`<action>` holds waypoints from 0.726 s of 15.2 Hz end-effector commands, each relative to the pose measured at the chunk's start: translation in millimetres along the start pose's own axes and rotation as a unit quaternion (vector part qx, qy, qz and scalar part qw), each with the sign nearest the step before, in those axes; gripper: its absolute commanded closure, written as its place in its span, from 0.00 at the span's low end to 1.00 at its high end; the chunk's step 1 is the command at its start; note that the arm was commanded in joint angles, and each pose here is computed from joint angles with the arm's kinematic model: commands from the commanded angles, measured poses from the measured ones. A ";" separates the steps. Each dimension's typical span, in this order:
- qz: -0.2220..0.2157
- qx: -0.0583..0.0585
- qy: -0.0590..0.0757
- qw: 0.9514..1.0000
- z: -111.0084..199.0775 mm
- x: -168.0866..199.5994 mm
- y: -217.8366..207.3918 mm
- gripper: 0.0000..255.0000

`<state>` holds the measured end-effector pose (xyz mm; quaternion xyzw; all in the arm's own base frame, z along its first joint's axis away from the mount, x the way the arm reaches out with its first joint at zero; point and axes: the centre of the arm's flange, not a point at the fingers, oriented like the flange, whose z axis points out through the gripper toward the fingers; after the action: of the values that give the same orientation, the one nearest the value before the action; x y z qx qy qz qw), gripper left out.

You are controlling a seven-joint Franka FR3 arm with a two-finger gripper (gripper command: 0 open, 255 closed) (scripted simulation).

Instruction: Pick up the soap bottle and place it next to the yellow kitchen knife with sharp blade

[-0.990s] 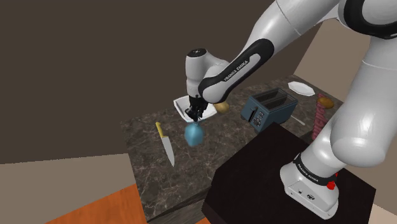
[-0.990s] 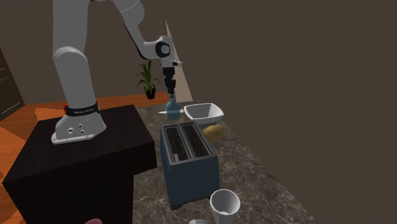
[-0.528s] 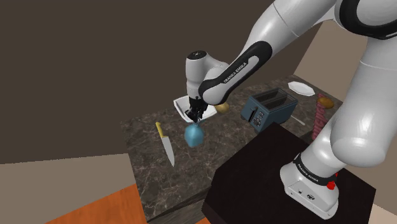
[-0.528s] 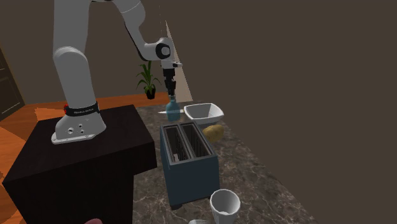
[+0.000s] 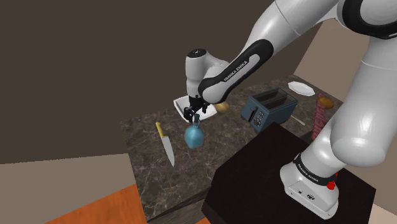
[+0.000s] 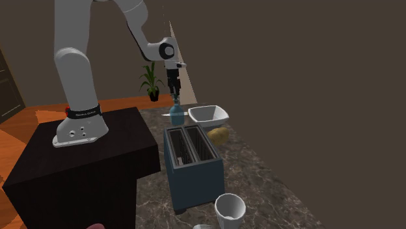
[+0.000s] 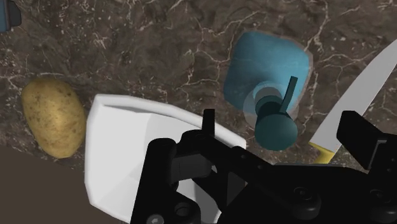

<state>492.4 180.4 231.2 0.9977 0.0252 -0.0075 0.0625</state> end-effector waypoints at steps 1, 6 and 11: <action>0.000 0.000 0.000 1.000 -19.9 -0.5 0.1 0.00; 0.000 0.000 0.000 1.000 -43.5 -0.5 0.1 0.00; 0.000 0.000 0.000 1.000 -43.5 -0.5 0.1 0.00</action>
<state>492.4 185.8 274.3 0.9977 0.0252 -0.0075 0.0625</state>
